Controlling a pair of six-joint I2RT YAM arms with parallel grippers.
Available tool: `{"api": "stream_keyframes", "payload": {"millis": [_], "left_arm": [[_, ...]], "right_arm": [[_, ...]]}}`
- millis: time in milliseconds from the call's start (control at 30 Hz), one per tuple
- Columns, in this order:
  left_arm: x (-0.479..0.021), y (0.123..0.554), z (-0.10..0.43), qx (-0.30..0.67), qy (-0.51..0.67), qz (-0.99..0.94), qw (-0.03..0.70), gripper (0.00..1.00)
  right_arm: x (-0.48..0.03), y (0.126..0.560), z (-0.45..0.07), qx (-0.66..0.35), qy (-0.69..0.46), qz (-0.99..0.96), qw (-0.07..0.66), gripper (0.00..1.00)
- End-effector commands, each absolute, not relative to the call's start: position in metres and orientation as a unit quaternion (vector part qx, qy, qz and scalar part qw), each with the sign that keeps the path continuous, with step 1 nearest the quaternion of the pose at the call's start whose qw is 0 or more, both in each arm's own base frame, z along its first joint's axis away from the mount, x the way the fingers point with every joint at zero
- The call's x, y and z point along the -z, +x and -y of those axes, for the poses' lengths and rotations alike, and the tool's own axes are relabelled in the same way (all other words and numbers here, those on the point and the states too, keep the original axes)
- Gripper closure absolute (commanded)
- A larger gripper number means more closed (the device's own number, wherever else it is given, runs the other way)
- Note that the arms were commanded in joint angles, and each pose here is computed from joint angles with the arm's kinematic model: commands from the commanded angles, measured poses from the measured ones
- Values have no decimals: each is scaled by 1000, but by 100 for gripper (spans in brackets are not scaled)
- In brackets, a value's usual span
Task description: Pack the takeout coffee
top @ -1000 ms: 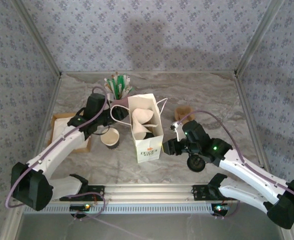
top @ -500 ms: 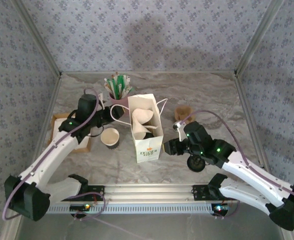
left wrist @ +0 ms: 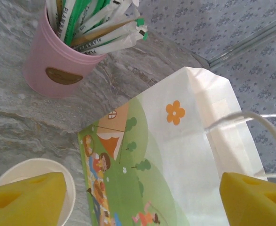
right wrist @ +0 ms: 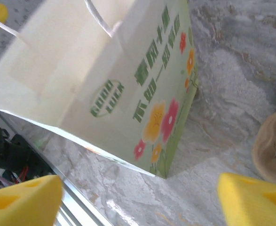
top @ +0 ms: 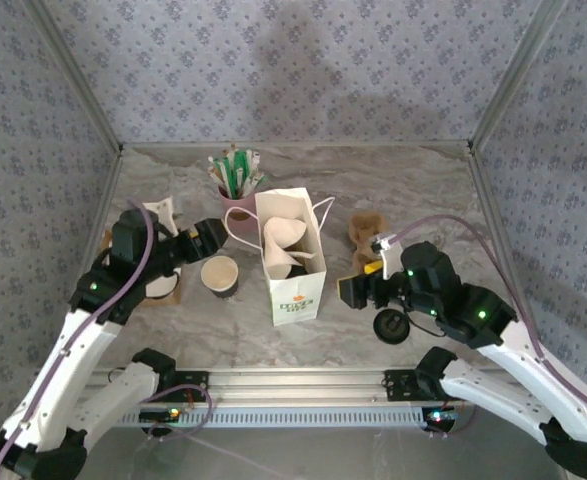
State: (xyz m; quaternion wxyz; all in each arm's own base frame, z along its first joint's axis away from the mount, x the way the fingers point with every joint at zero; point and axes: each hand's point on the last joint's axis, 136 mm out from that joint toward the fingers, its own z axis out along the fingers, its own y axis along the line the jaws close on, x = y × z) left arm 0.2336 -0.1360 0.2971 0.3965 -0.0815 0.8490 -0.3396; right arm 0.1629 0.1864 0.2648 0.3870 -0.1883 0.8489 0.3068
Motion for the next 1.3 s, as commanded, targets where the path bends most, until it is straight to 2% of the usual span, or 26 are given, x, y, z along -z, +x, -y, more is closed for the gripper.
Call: {"api": "stream_keyframes", "payload": {"millis": [0,133,467,700,1000,1267], "left_arm": [[-310,215,119,324,-81,-844,419,9],[-317,197,103,318,-91,-833,442,1],[-303,178,71,278,-132,-825,473,1],[-270,194,41,181,-186,-840,477,1],[-243,227,30,90,-184,-851,483,1],[-217,262,11,24,-170,-856,488,0]], "right_arm": [[-287,157,-173,-304,-190,-835,418,0],[-299,149,-165,-316,-190,-821,437,0],[-304,151,-142,-290,-158,-817,472,0],[-294,164,-131,-238,-151,-825,490,0],[-276,208,-111,-118,-123,-848,502,0],[-265,260,-85,-110,-51,-845,521,0]]}}
